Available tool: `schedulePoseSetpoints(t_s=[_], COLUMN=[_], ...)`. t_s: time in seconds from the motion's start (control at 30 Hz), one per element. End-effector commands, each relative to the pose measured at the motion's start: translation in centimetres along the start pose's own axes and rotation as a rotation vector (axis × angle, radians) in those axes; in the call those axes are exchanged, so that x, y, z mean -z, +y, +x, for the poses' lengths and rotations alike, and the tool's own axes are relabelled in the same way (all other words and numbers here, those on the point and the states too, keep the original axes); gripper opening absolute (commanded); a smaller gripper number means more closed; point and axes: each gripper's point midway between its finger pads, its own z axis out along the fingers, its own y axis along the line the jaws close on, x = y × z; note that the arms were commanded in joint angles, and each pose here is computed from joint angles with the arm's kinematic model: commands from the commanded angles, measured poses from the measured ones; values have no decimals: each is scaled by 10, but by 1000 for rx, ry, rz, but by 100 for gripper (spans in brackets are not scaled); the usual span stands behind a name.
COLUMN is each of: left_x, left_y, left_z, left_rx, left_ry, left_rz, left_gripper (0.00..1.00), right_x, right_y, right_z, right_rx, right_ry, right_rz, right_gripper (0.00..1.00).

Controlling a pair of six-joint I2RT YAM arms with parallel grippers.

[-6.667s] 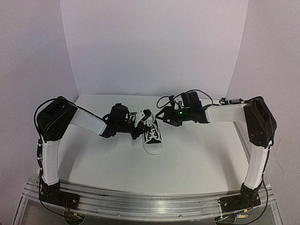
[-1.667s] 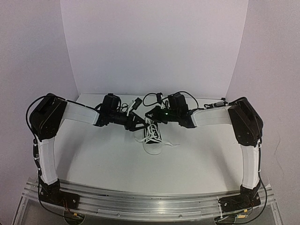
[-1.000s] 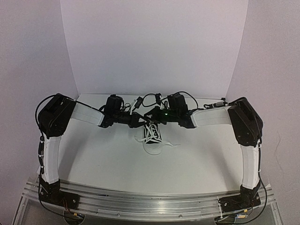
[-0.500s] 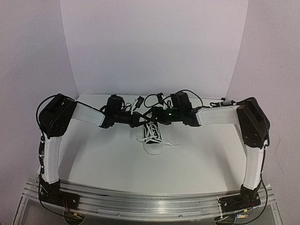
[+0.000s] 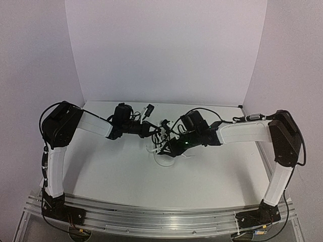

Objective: Tie the shoes

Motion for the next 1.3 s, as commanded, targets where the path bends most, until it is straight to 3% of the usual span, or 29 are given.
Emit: schedulePoseSetpoints(t_s=[0.0,0.1,0.3,0.53,0.67,0.83,1.0,1.27], left_x=[5,6,5,5,7,14,16,13], left_y=[-1,0,2,3,3,2,2,3], left_z=[-15,-13,-12,-8,-5,11,21,20], left_rx=[-31,-31,-29,-18,-9,50,85,105], left_ry=[-48,-45,-46,-41,-36,-14,-5,-4], left_rz=[-17,-20,-24,-27,-35,-46,-55,-44], left_gripper=[0,0,0,0,0,0,0,3], right_x=[-16,-24,-35,-35,-23,-3,6,6], right_y=[-16,-19,-26,-28,-12,8,12,-36], right_z=[0,4,5,2,-12,-27,-29,-51], right_rx=[167,181,153,125,65,-153,-266,-600], right_ry=[27,43,56,50,10,-35,-61,-185], right_rz=[50,49,72,90,25,-62,-84,-36], right_gripper=[57,53,35,1,0,0,0,0])
